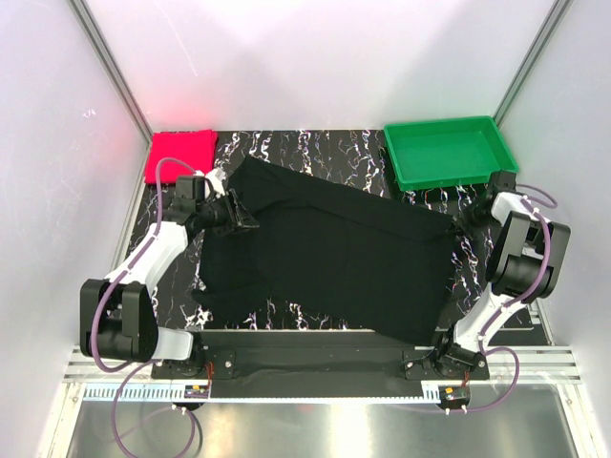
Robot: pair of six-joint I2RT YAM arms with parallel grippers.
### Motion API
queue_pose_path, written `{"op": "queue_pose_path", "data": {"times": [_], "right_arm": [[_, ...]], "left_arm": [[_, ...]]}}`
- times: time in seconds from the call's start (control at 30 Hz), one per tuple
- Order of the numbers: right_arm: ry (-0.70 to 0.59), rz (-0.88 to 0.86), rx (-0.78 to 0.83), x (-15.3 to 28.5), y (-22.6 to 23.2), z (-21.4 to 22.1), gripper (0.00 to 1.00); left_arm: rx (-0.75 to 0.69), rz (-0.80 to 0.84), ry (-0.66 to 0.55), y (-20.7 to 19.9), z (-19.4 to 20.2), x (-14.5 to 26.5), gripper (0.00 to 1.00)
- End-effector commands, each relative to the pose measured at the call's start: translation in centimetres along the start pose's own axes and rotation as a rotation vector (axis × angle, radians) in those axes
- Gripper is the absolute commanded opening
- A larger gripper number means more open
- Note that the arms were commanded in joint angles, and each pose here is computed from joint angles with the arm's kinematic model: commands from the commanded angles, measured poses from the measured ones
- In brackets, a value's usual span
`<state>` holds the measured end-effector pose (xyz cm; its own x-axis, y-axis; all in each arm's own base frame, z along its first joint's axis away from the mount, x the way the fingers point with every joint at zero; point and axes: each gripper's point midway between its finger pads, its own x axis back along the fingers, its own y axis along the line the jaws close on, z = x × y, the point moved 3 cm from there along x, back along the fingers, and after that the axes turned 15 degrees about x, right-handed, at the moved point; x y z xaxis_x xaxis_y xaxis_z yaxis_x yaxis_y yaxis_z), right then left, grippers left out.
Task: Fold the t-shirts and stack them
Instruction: Fold the tshirt
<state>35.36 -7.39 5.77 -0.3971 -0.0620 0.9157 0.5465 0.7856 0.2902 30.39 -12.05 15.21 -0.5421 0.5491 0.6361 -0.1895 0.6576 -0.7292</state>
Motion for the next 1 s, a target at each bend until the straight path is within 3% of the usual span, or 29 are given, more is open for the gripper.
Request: {"op": "queue_pose_path", "data": {"times": [0.0, 0.37, 0.5, 0.67, 0.77, 0.97], "right_arm": [[-0.067, -0.036, 0.012, 0.9, 1.4, -2.6, 0.02], [-0.074, -0.039, 0.092, 2.4, 1.4, -2.4, 0.08], [-0.082, -0.031, 0.064, 3.3, 1.3, -1.6, 0.18], [-0.008, -0.118, 0.060, 2.3, 2.5, -0.4, 0.23], [0.004, -0.187, 0.137, 2.5, 5.8, 0.1, 0.42], [0.058, -0.384, 0.316, 2.7, 16.1, 2.5, 0.53]], "left_arm": [[-0.054, 0.047, -0.026, -2.0, -1.4, 0.5, 0.43], [-0.031, 0.022, -0.029, -1.6, -1.8, -0.1, 0.43], [-0.026, 0.010, -0.044, -1.4, -2.0, -0.2, 0.43], [-0.003, -0.001, -0.098, -1.4, -4.1, -0.2, 0.44], [0.001, 0.002, -0.132, -1.4, -6.4, -0.4, 0.50], [0.048, -0.030, -0.170, 1.1, -11.6, -1.8, 0.59]]}}
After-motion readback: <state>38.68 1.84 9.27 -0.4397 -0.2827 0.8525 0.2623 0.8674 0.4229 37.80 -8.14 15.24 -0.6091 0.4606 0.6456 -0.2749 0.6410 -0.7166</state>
